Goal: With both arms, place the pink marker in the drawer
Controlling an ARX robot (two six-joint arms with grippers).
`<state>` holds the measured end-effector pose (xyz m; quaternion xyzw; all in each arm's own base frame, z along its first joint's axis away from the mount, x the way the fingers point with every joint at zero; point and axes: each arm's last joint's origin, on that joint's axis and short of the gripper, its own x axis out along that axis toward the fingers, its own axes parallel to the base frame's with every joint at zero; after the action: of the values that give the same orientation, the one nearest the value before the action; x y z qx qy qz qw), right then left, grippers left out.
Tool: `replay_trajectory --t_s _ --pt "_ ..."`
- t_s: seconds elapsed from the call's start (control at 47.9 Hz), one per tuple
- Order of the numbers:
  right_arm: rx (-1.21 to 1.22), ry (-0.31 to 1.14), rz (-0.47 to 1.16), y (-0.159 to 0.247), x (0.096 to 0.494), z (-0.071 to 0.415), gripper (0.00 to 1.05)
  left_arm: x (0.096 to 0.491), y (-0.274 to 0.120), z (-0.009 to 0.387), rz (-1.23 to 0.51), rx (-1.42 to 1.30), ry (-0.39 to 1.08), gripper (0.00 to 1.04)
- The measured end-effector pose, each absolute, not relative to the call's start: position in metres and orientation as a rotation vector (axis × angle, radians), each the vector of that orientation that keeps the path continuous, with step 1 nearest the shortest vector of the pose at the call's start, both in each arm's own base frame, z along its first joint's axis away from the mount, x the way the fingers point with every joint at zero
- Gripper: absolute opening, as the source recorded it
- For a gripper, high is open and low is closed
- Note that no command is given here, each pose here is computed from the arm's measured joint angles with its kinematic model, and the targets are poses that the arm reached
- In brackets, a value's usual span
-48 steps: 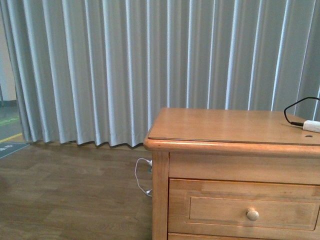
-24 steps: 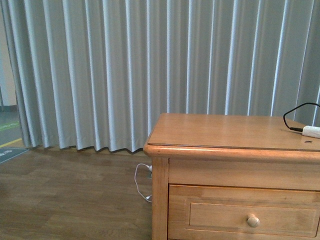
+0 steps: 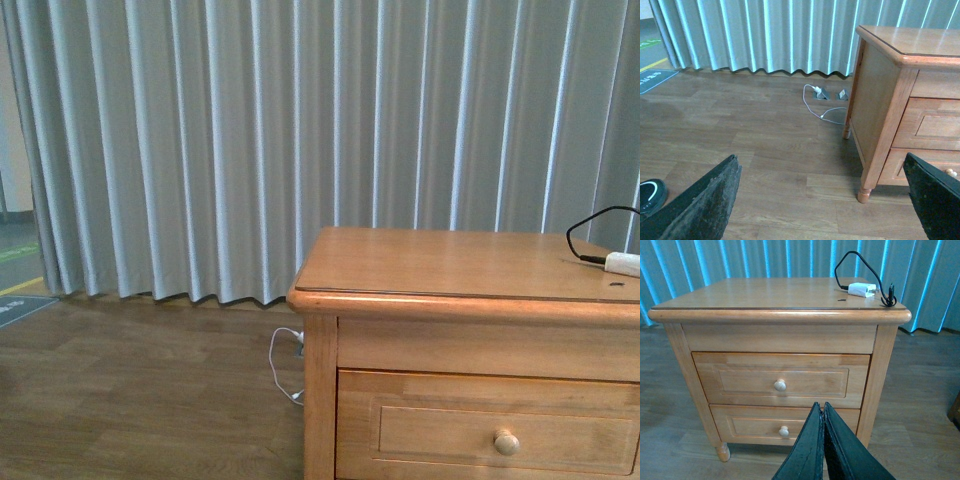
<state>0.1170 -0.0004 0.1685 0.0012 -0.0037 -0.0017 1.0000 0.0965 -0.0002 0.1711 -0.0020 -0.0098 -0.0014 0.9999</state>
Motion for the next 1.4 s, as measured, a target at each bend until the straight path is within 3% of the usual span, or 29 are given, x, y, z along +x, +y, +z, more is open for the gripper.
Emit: replay_trajectory --t_s 0.834,1.064,1.251,1.293,1.397 --pt "0.001 -0.003 -0.002 0.0 0.098 0.165 0.02 0.097 0.0 0.171 -0.002 -0.004 -0.019 0.98" --pt "0.001 -0.002 -0.002 0.0 0.098 0.165 0.58 0.097 0.0 0.171 -0.002 -0.004 -0.019 0.98" --pt "0.001 -0.002 -0.002 0.0 0.098 0.165 0.92 0.097 0.0 0.171 -0.002 -0.004 -0.019 0.98" --pt "0.001 -0.002 -0.002 0.0 0.098 0.165 0.98 0.097 0.0 0.171 -0.002 -0.004 -0.019 0.98" --pt "0.001 -0.002 -0.002 0.0 0.098 0.165 0.96 0.097 0.0 0.171 -0.002 -0.004 -0.019 0.98"
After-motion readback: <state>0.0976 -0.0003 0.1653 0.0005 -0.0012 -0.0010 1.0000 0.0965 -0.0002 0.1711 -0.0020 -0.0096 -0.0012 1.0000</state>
